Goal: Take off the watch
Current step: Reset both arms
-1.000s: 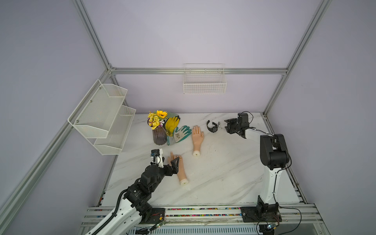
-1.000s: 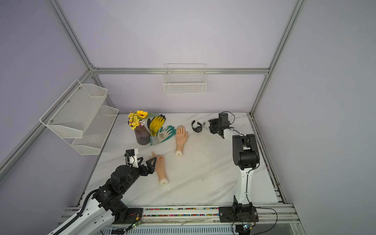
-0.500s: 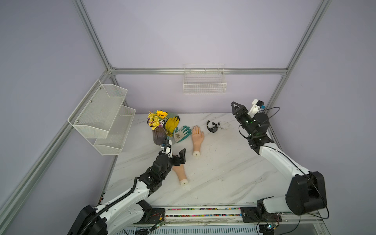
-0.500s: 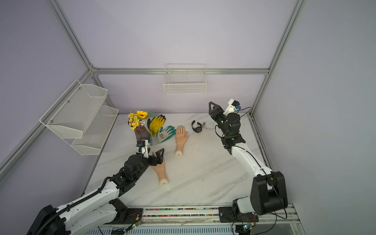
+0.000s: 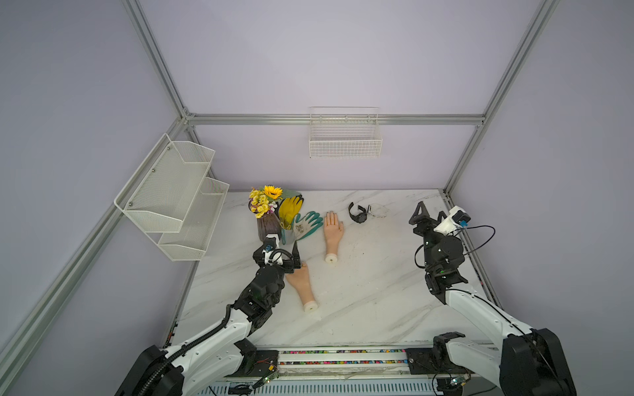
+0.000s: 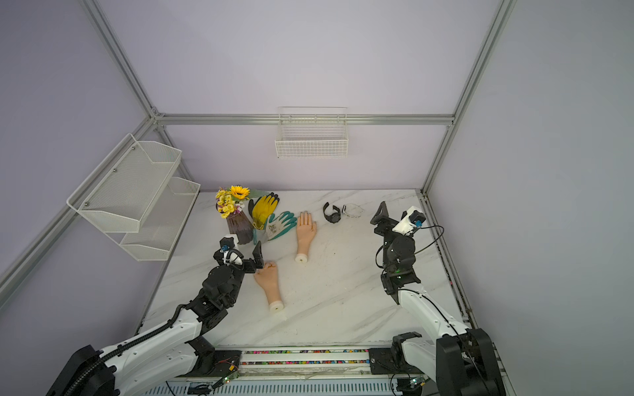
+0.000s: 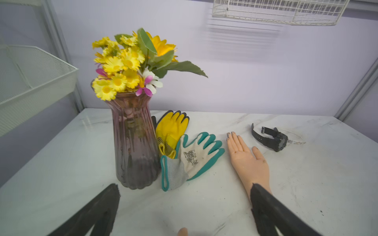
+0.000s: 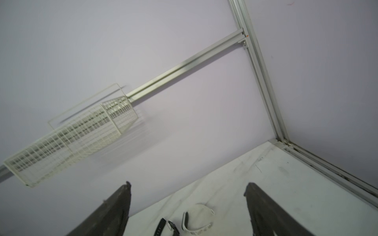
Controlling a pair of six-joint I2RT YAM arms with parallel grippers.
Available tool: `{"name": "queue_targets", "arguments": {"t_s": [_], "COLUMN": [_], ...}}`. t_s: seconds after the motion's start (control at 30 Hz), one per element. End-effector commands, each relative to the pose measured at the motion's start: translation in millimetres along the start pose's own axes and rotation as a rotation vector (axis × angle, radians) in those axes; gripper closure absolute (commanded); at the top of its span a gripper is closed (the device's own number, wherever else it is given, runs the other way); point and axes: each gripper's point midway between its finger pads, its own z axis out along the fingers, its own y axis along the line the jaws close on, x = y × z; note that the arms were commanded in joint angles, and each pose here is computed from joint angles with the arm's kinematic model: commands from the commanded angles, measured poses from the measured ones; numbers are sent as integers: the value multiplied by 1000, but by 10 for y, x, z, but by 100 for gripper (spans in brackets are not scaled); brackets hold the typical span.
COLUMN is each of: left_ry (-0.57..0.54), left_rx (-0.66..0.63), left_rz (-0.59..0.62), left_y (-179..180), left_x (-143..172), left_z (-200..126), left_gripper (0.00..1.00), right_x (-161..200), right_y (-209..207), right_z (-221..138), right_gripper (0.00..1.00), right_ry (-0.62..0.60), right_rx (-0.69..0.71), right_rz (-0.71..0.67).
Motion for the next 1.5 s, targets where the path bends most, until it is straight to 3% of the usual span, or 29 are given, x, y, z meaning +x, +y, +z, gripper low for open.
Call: {"name": "queue_targets", "arguments": {"t_s": [0.0, 0.2, 0.47, 0.6, 0.63, 0.7, 1.0, 1.1, 1.3, 1.47], "left_ry": [-79, -64, -34, -14, -8, 6, 40, 72, 119, 128], "left_rx": [-77, -122, -165, -210, -233, -267, -443, -439, -398, -355], "left_rz": [33, 80, 147, 209, 225, 256, 438, 460, 430, 235], "left_y": [108, 163, 209, 237, 261, 296, 619, 731, 878, 1116], "left_x": [-257, -217, -133, -94, -85, -56, 228, 417, 655, 605], "left_z": [-29, -8, 28, 84, 98, 116, 93, 217, 509, 594], "left_gripper": [0, 0, 0, 0, 0, 0, 0, 0, 0, 0], "right_x": [-106, 86, 96, 212, 102, 242, 227, 234, 233, 232], "right_y": [-262, -386, -492, -549, -570, -506, -575, -575, -575, -575], "right_z": [10, 8, -108, -95, -166, -18, 34, 36, 34, 35], "right_gripper": [6, 5, 4, 3, 3, 3, 3, 3, 3, 2], "right_ry": [-108, -151, -320, -256, -330, -235, -241, -238, -238, -238], "right_rx": [137, 114, 49, -38, -43, -77, -47, -48, -48, -48], "right_rz": [-116, -214, -294, -255, -276, -273, -282, -281, -280, -282]}}
